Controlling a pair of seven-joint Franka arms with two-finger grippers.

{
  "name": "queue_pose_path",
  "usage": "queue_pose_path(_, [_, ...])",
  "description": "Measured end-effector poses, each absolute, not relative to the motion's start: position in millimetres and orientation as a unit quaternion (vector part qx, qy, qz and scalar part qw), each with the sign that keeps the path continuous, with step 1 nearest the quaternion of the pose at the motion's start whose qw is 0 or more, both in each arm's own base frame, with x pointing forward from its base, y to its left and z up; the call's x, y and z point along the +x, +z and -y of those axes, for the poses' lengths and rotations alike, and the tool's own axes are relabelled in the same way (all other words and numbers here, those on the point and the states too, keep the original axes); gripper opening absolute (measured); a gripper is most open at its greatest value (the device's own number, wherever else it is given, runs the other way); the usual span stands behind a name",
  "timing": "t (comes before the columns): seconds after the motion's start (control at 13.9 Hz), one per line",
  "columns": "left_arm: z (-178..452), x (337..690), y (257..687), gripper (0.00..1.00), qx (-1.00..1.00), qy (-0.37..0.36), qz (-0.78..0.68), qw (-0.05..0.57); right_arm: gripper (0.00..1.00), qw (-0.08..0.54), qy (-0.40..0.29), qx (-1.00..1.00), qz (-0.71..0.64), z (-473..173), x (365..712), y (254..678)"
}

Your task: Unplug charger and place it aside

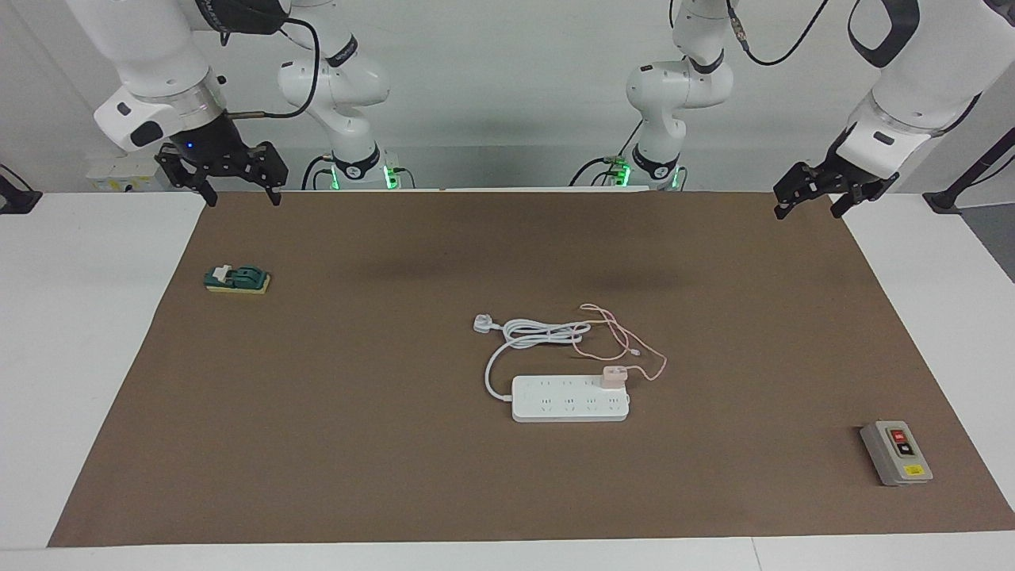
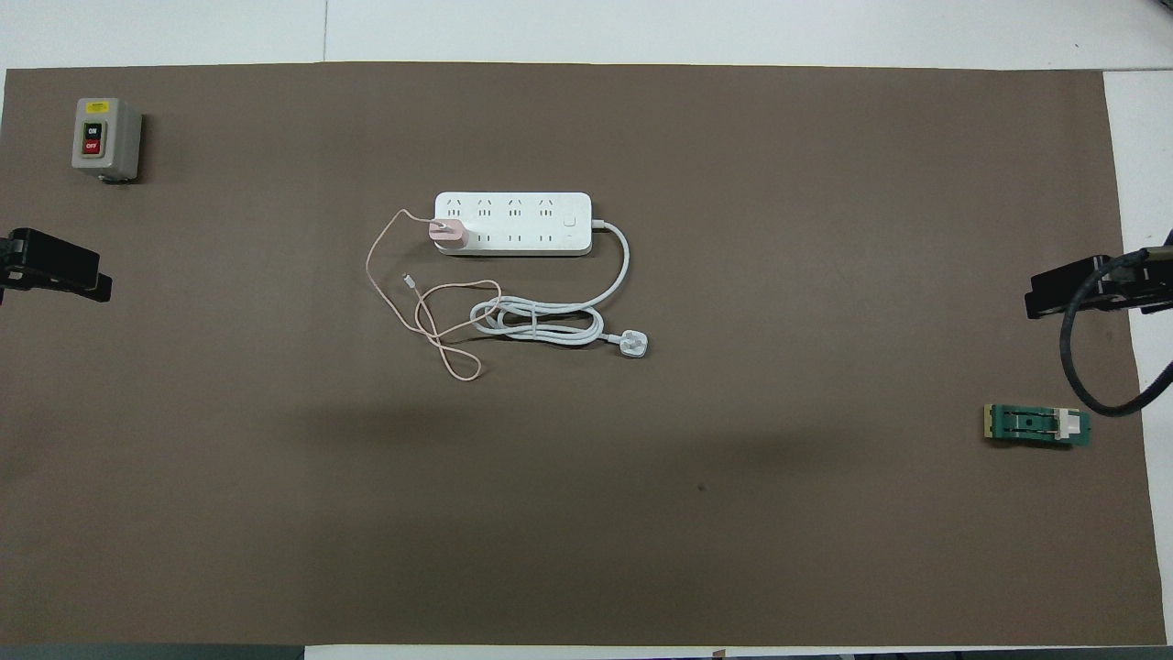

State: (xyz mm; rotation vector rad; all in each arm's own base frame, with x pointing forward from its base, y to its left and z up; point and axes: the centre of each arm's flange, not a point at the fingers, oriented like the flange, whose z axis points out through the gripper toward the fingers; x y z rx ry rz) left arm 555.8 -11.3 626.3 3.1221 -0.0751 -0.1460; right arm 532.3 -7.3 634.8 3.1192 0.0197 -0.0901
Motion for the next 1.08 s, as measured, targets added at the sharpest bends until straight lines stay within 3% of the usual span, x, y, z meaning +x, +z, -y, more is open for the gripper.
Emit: queue_pose_path(1.08, [6.8, 555.4, 622.1, 1.00, 0.999, -0.040, -0.022, 0.006, 1.00, 0.009, -0.033, 0.999, -0.006, 7.1, 531.4, 634.1])
